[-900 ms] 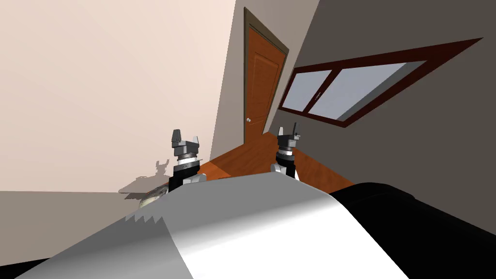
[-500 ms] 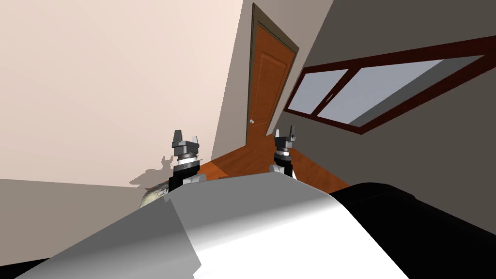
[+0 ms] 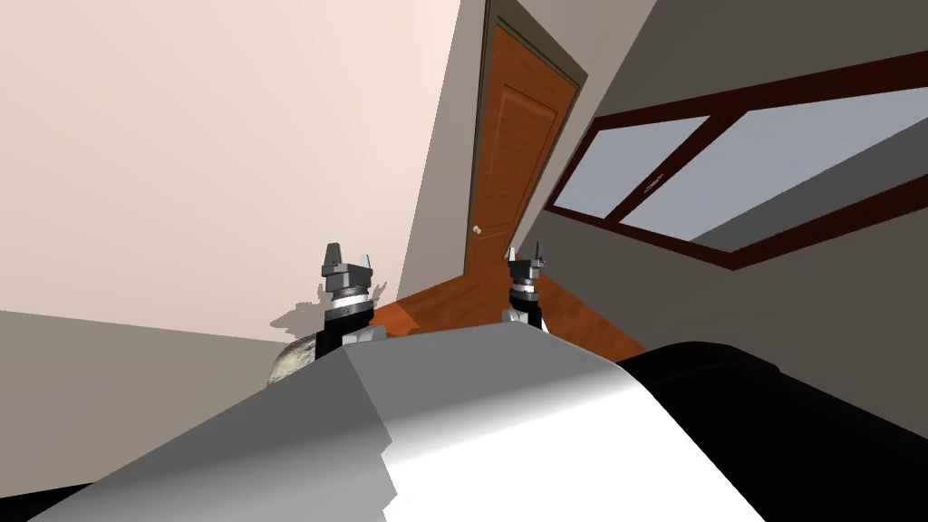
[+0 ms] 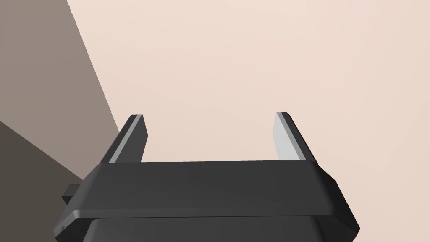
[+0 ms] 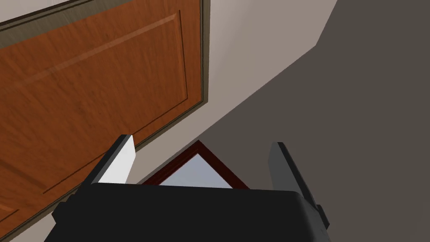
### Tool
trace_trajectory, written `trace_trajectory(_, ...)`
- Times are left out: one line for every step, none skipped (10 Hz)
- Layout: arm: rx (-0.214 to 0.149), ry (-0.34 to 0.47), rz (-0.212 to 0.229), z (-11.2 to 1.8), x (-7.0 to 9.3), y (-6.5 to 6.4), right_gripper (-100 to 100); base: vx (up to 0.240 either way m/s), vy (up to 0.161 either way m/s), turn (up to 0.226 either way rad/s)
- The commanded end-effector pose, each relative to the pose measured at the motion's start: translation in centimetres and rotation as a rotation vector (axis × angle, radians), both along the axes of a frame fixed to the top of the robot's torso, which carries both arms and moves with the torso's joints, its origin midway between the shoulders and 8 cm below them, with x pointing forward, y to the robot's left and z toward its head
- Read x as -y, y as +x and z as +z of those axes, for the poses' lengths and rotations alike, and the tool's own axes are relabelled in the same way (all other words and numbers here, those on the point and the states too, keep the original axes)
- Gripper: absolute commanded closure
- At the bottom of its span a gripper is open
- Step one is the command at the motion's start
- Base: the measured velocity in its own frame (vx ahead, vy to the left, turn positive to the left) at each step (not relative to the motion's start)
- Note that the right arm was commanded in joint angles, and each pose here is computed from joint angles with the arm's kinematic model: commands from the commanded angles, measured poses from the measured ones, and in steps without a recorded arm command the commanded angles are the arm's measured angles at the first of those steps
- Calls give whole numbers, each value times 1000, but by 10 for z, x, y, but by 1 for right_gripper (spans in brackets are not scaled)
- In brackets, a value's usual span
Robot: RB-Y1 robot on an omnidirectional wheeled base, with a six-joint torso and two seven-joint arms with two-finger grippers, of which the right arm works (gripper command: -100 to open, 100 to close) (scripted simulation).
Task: Pull the door open
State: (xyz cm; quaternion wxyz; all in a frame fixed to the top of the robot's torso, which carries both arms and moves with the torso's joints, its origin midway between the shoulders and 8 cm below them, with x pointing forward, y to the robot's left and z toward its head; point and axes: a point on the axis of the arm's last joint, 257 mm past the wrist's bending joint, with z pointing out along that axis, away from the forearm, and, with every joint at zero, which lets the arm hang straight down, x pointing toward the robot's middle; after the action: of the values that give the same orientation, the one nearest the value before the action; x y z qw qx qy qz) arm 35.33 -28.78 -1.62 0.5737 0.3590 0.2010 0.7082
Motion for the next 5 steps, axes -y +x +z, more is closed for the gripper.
trace_trajectory(-16,51,39,-14,0,6,-100,115,-72,186)
trace_trajectory(-22,71,54,-20,1,8,-100,124,-95,182)
trace_trajectory(-36,113,82,-32,2,12,-100,128,-101,192)
trace_trajectory(-43,134,96,-37,2,14,-100,123,-102,175)
trace_trajectory(-50,156,110,-44,3,16,-100,107,-90,145)
